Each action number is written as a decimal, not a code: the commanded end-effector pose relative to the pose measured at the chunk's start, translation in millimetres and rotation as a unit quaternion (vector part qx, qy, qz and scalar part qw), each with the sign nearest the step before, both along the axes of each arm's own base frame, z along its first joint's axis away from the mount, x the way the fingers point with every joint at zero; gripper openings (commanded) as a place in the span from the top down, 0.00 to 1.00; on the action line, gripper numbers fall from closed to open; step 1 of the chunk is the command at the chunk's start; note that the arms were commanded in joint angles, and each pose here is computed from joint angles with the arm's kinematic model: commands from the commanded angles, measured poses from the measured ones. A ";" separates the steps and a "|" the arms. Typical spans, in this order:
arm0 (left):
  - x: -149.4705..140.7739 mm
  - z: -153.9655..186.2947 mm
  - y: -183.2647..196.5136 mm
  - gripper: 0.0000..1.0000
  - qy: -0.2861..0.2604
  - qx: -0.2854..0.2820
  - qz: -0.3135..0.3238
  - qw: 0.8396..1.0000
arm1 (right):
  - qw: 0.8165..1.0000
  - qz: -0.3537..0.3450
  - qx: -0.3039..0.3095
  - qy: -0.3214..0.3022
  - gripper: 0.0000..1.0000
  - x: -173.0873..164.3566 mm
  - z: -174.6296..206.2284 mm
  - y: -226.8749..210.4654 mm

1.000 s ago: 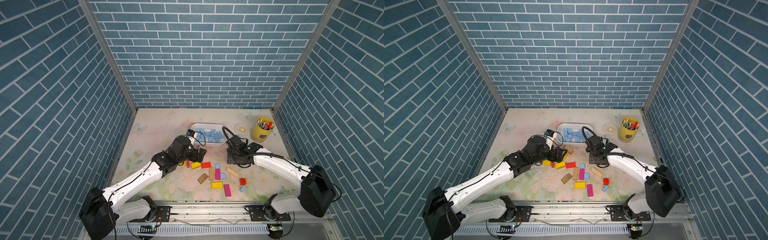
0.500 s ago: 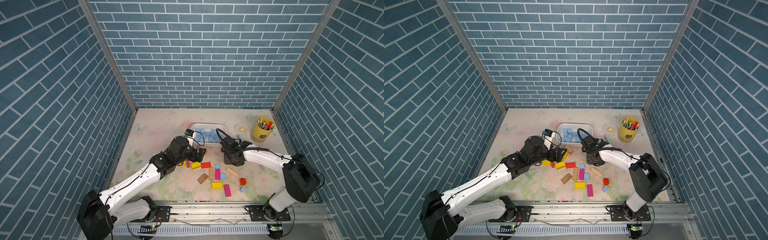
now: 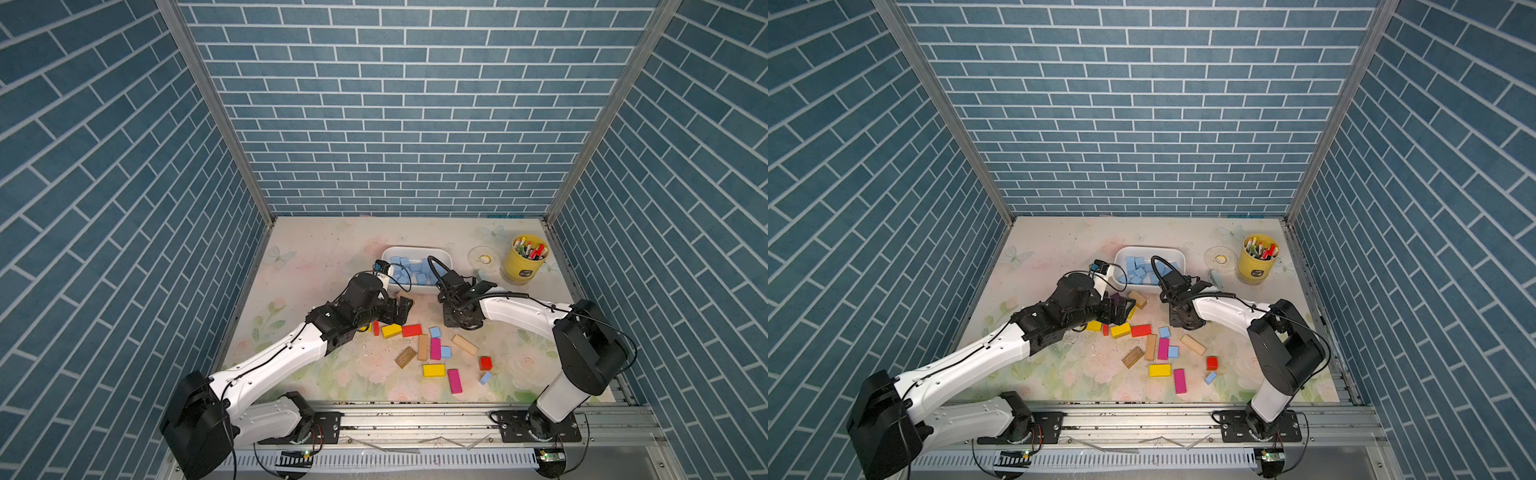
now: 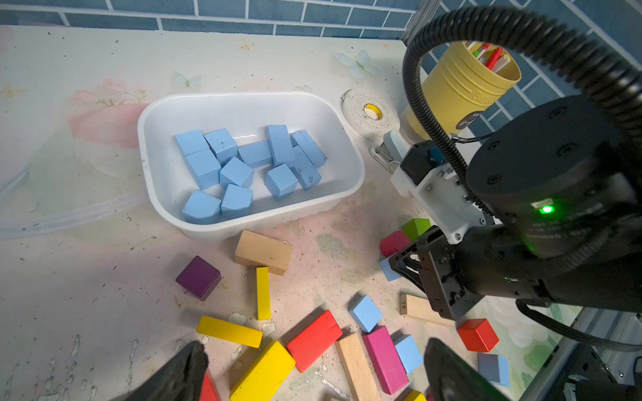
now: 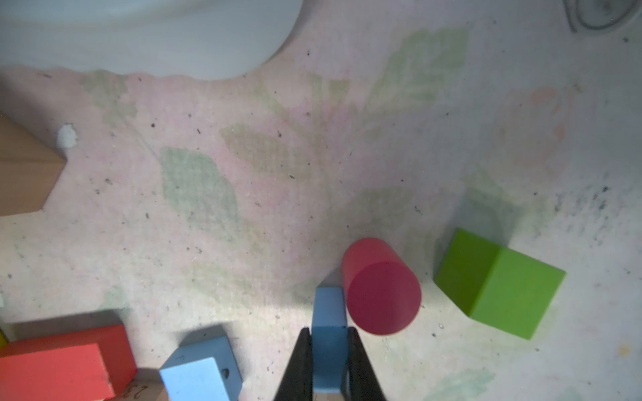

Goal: Pick out the blue building blocks
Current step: Pick up the building block from the center of the board, then place the building block in the storage box.

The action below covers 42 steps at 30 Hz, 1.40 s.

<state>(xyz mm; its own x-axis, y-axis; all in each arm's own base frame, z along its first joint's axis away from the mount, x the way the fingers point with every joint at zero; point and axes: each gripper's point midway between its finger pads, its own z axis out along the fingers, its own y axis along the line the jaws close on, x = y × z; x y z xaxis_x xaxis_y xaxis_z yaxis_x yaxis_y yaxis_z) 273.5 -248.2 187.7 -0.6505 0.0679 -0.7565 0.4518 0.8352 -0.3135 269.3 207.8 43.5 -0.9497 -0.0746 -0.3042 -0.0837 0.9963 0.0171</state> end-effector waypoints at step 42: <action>0.8 12.8 17.6 0.01 -0.018 -0.024 0.043 0.999 | 0.996 0.063 0.046 -0.051 0.91 155.2 81.5 56.2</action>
